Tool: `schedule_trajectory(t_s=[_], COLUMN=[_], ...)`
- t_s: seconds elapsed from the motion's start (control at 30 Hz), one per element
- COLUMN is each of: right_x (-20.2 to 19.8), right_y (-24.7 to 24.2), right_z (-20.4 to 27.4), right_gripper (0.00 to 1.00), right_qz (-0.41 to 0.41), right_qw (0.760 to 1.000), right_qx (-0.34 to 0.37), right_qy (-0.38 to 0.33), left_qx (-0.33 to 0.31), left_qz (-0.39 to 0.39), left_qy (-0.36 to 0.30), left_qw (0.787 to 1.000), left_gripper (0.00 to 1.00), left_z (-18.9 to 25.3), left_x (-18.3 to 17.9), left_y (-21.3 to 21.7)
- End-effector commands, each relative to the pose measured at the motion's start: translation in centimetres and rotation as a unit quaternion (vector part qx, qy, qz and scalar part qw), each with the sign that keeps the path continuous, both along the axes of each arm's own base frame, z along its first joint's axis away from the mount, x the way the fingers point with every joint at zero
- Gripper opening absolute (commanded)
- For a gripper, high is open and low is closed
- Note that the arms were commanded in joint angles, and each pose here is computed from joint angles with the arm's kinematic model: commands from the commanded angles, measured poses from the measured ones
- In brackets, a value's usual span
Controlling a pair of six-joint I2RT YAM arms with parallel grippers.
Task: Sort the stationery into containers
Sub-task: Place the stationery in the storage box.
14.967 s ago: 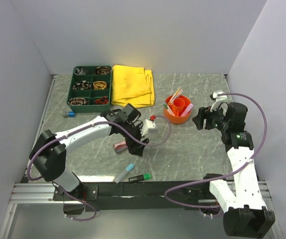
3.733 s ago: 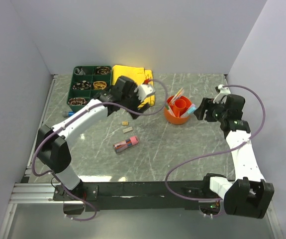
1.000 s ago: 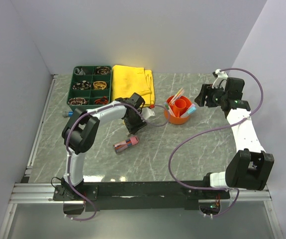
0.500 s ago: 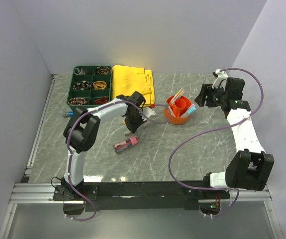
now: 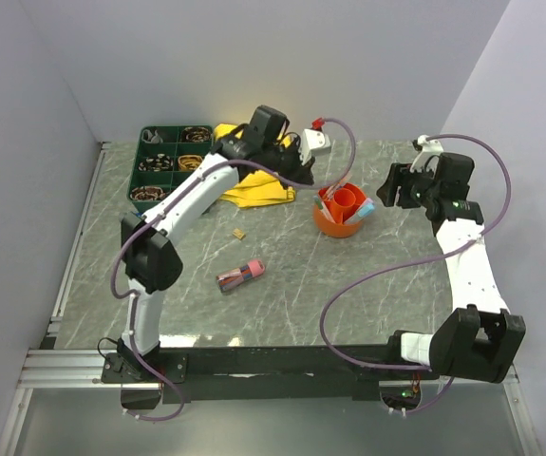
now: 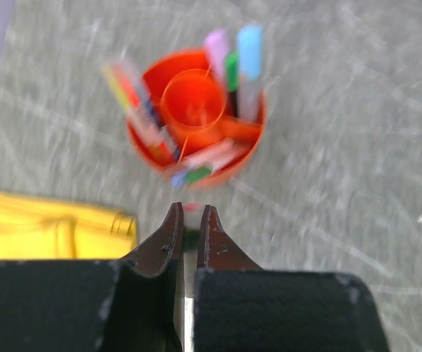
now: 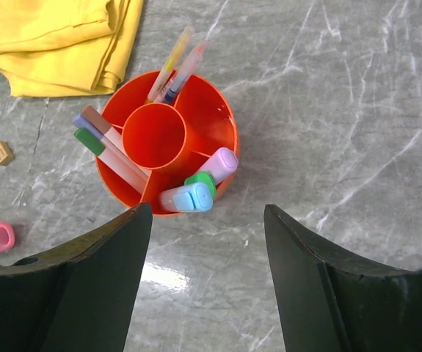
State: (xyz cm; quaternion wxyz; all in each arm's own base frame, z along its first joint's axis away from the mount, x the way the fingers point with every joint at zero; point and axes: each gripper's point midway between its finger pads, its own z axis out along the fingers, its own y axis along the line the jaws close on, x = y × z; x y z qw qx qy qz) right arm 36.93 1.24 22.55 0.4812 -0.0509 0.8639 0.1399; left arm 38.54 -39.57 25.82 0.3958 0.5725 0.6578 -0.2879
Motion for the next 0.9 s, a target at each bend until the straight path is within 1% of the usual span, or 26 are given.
schedule_trajectory(t_s=[0.0,0.03,0.1,0.13,0.17,0.23,0.27,0.3,0.33,0.37,0.4,0.43,0.5,0.53,0.6,0.63,0.67,0.87], right_x=[-0.4,-0.4,-0.5,-0.5,-0.5,-0.6,-0.6,-0.7,-0.8,-0.9,-1.1,-1.2,-1.5,-1.6,-1.8,-1.8,-1.9,-2.5], right_y=[-1.1,-1.4,-1.6,-1.9,-2.0,-2.3,-2.4,-2.6,-2.7,-2.9,-3.0,-3.0,-3.1,-3.1,-3.4,-3.5,-3.6,-3.9], right_z=[1.5,1.6,1.6,1.7,1.6,1.5,1.4,1.2,1.3,1.1,0.8,0.8,0.7,0.7,0.8,0.8,0.7,-0.1], right_gripper=[0.71,0.71,0.71,0.71,0.71,0.71,0.71,0.71,0.71,0.71,0.71,0.71,0.71,0.71,0.71,0.71,0.72,0.72], right_qz=[-0.016,-0.020,-0.024,-0.028,-0.030,-0.036,-0.039,-0.042,-0.045,-0.048,-0.049,-0.050,-0.050,-0.051,-0.053,-0.054,-0.056,-0.067], right_qw=[0.999,0.999,0.999,0.999,0.999,0.999,0.999,0.999,0.999,0.999,0.999,0.999,0.999,0.999,0.998,0.998,0.998,0.998], right_qx=[-0.017,-0.019,-0.019,-0.020,-0.018,-0.018,-0.016,-0.015,-0.015,-0.014,-0.015,-0.015,-0.016,-0.017,-0.021,-0.022,-0.022,-0.011], right_qy=[-0.025,-0.026,-0.024,-0.025,-0.024,-0.023,-0.023,-0.020,-0.021,-0.018,-0.014,-0.013,-0.009,-0.009,-0.009,-0.008,-0.007,-0.001], left_qx=[-0.145,-0.161,-0.196,-0.201,-0.214,-0.255,-0.266,-0.284,-0.284,-0.290,-0.304,-0.302,-0.309,-0.305,-0.306,-0.302,-0.301,-0.285], left_qz=[-0.087,-0.103,-0.117,-0.127,-0.125,-0.131,-0.131,-0.133,-0.134,-0.132,-0.132,-0.130,-0.124,-0.121,-0.119,-0.117,-0.116,-0.103], left_qy=[-0.088,-0.098,-0.126,-0.122,-0.117,-0.150,-0.149,-0.168,-0.161,-0.152,-0.164,-0.156,-0.161,-0.157,-0.165,-0.163,-0.165,-0.165], left_qw=[0.982,0.977,0.965,0.964,0.962,0.946,0.943,0.935,0.936,0.935,0.929,0.931,0.929,0.932,0.930,0.932,0.932,0.939], left_gripper=[0.01,0.01,0.01,0.01,0.01,0.01,0.01,0.01,0.01,0.01,0.01,0.02,0.02,0.04,0.06,0.06,0.07,0.07], left_z=[4.9,5.5,7.7,7.0,7.4,8.7,8.7,9.7,8.5,8.3,9.1,7.6,7.3,5.8,5.5,4.1,3.8,1.1], left_x=[-1.8,-2.5,-2.4,-2.4,-2.4,-1.9,-1.8,-1.6,-1.1,-0.9,-0.6,0.0,0.7,1.3,1.9,2.4,2.7,4.0], left_y=[-5.0,-6.1,-7.7,-8.9,-9.4,-10.6,-11.1,-11.5,-12.2,-12.6,-12.9,-13.4,-13.9,-14.4,-14.9,-15.2,-15.4,-15.9])
